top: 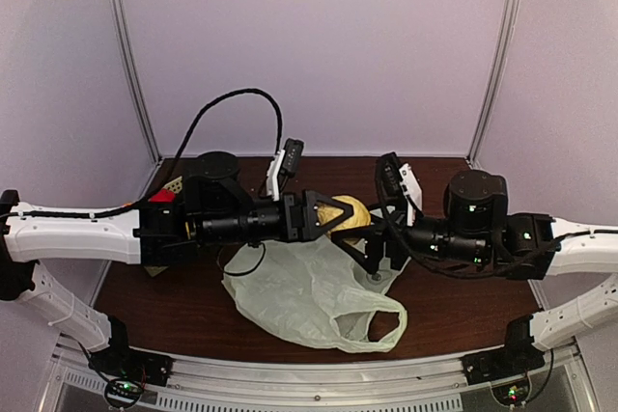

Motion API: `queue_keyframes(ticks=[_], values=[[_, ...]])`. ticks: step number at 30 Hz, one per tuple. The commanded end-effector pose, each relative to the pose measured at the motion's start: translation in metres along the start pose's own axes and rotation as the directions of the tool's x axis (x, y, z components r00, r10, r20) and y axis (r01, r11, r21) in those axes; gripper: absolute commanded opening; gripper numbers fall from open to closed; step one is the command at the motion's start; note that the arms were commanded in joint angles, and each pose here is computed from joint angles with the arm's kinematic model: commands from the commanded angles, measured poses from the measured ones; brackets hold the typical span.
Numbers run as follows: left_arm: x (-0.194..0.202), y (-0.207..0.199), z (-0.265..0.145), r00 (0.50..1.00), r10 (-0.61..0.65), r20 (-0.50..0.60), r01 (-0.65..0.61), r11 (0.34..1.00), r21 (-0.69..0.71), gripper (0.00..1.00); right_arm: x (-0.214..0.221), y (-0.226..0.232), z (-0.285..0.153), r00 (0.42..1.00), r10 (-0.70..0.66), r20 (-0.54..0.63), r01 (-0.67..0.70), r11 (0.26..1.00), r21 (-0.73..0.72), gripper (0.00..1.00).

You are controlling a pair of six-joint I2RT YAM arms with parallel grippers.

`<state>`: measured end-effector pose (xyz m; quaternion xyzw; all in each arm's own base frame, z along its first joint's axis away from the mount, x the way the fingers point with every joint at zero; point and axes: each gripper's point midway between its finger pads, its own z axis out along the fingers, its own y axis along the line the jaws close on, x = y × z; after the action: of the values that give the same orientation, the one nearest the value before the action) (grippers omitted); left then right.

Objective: Untie the knot of the plastic bag and take out the fruit
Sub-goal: Pass from the right arm to the left, then place the fake fruit in the bin.

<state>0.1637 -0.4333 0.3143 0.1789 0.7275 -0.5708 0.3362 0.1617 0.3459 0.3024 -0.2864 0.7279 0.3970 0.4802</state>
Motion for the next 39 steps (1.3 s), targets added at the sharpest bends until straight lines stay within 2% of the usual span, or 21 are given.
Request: queue_keyframes(ticks=[1,7,13,19,24,31,34,39], values=[[-0.005,0.001,-0.008,0.999,0.040,0.009,-0.040,0.999,-0.034,0.58,-0.008,-0.012,-0.011,0.999,0.001,0.037,-0.003,0.997,0.071,0.99],[-0.015,0.028,-0.033,0.998,0.062,-0.032,-0.067,0.986,-0.155,0.57,-0.007,-0.034,-0.026,0.999,0.016,0.038,-0.023,0.982,0.189,0.99],[-0.036,0.083,-0.076,0.996,0.064,-0.064,-0.082,0.939,-0.333,0.57,0.002,-0.060,-0.036,0.999,0.039,0.017,-0.043,0.948,0.316,0.99],[-0.063,0.145,-0.142,0.999,0.052,-0.010,-0.049,0.839,-0.542,0.56,0.012,-0.073,-0.039,0.997,0.080,0.015,-0.080,0.935,0.345,0.99],[-0.068,0.189,-0.188,0.999,0.022,0.027,0.002,0.743,-0.669,0.55,0.013,-0.075,-0.035,0.996,0.094,0.014,-0.093,0.938,0.335,0.99],[-0.063,0.256,-0.250,0.997,-0.029,0.068,0.073,0.527,-0.846,0.54,0.016,-0.076,-0.032,0.995,0.098,-0.007,-0.090,0.938,0.334,0.99],[-0.064,0.276,-0.267,0.997,-0.029,0.078,0.082,0.457,-0.886,0.53,0.019,-0.076,-0.033,0.994,0.107,-0.007,-0.098,0.938,0.334,0.99],[-0.073,0.296,-0.276,0.996,-0.015,0.092,0.091,0.398,-0.913,0.52,0.021,-0.077,-0.032,0.993,0.114,-0.010,-0.105,0.937,0.333,0.99]])
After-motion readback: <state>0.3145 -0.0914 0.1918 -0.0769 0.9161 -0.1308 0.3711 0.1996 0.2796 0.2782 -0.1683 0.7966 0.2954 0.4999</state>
